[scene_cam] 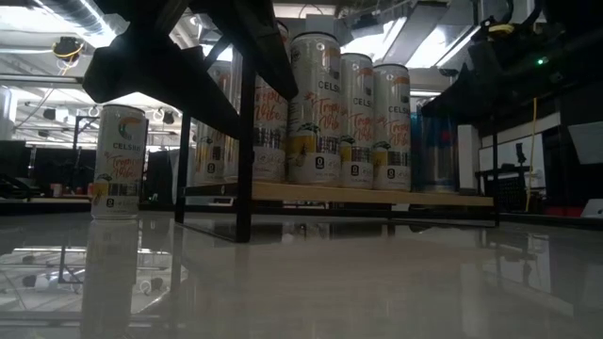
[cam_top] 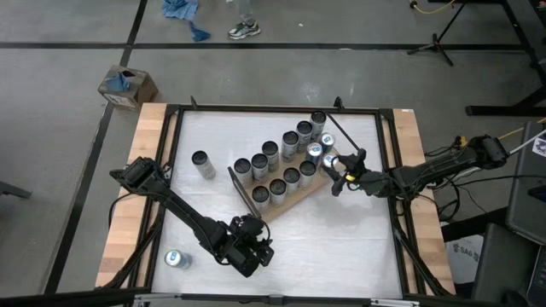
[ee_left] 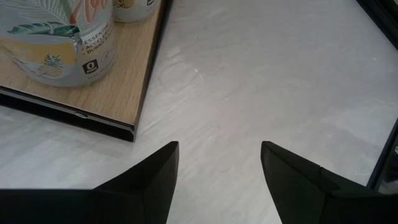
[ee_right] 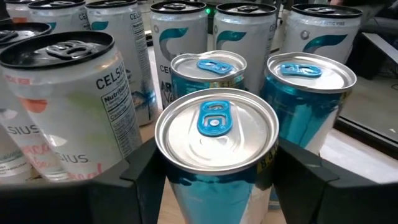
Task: Place canned beverage on shelf
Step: Put the blue soda can on the shelf
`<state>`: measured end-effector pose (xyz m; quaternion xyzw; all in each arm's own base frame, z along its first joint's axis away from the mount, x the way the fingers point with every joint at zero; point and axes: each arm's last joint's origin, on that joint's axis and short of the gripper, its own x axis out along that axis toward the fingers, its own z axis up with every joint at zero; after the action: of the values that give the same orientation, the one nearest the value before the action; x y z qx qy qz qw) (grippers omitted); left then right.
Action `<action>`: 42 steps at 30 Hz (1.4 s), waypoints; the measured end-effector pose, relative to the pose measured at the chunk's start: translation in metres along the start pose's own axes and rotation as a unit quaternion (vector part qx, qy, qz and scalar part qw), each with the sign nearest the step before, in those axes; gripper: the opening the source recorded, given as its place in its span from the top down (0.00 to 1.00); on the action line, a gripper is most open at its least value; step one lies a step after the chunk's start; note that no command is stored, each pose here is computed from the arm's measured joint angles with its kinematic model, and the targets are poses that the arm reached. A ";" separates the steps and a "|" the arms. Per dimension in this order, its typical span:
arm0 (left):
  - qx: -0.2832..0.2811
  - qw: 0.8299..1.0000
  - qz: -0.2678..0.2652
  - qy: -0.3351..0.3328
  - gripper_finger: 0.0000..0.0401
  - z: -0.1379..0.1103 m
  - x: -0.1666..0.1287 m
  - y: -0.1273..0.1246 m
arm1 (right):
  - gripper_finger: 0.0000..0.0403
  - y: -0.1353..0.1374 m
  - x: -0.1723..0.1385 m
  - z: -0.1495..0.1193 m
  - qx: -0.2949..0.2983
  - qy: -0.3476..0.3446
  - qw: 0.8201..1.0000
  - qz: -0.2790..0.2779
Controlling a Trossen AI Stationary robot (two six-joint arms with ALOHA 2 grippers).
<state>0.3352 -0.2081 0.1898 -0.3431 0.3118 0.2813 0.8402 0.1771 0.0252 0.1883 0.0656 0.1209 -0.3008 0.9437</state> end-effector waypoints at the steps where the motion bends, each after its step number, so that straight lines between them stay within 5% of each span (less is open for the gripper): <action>1: 0.000 1.000 0.000 0.000 0.45 0.000 0.000 0.000 | 0.43 0.000 0.000 0.000 -0.001 0.000 1.000 0.000; 23: 0.000 1.000 0.000 0.000 0.45 0.000 0.000 0.000 | 0.43 -0.029 -0.025 0.003 0.001 0.030 0.999 -0.022; 42: -0.001 1.000 -0.001 0.000 0.45 0.000 0.000 0.000 | 0.43 -0.048 -0.011 0.008 0.029 0.054 0.998 -0.032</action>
<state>0.3352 -0.2082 0.1899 -0.3438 0.3115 0.2808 0.8402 0.1421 -0.0090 0.1969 0.1052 0.1646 -0.3301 0.9235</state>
